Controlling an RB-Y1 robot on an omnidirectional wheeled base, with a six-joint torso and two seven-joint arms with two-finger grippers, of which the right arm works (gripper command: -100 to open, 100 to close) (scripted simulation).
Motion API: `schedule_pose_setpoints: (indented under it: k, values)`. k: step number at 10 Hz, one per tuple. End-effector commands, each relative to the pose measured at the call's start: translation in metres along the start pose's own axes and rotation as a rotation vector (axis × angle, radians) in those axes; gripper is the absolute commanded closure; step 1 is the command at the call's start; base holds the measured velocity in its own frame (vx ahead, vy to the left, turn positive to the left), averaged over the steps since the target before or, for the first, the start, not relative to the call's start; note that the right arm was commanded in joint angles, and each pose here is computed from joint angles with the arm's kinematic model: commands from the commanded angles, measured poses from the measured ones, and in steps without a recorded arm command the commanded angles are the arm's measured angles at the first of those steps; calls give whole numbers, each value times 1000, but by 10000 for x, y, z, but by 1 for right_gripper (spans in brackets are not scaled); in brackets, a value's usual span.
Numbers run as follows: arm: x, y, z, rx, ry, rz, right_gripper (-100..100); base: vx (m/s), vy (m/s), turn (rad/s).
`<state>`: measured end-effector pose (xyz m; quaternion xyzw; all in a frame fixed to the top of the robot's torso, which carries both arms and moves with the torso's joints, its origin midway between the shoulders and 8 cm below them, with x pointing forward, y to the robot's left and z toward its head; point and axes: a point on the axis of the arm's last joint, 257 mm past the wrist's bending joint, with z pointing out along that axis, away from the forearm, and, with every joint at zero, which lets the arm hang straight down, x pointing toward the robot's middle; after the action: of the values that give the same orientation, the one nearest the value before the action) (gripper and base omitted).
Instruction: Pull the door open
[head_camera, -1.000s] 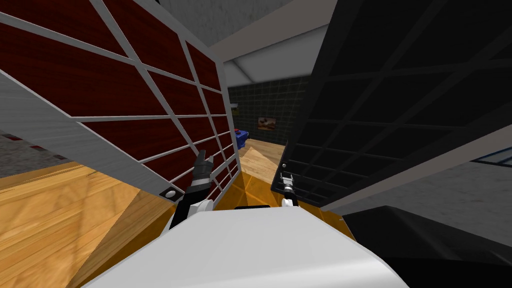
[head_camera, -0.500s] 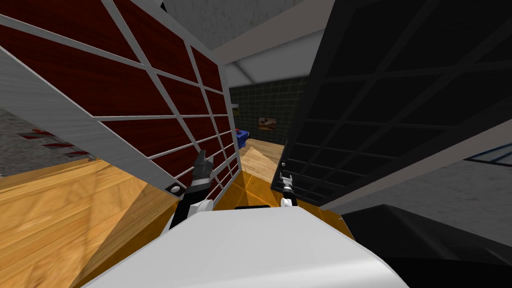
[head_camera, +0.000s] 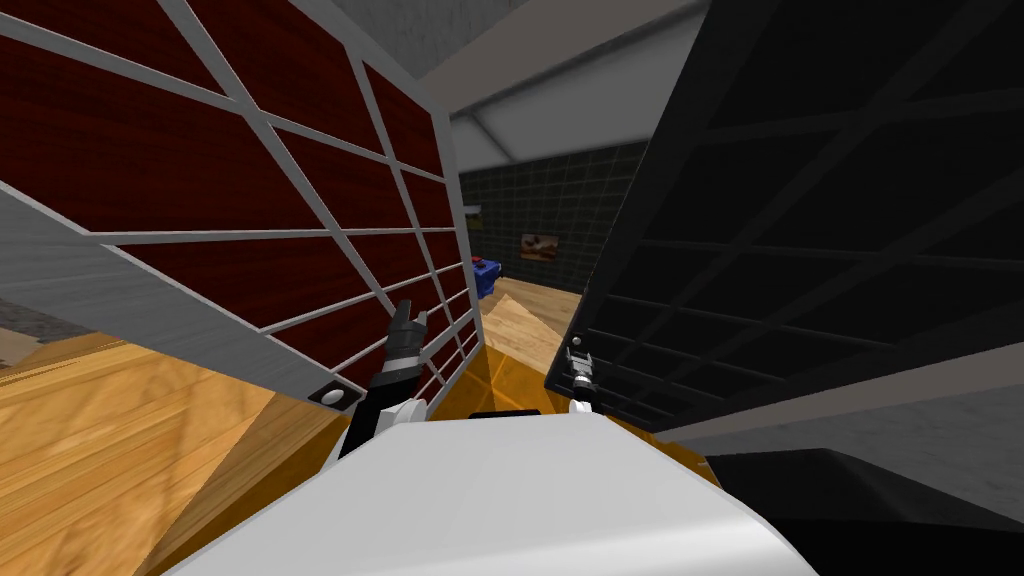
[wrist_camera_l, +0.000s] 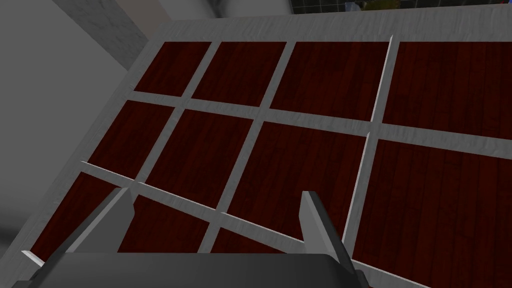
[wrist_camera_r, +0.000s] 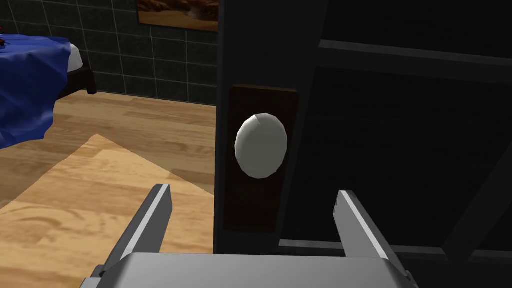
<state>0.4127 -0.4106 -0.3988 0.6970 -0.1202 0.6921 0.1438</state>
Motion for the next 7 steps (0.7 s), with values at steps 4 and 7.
schedule_pose_setpoints:
  k: [4,7]
  values:
    - [-14,488,-50,-40,3,2,-100,154,-19,88]
    - [-14,504,-77,-42,4,3,100,88,-8,19]
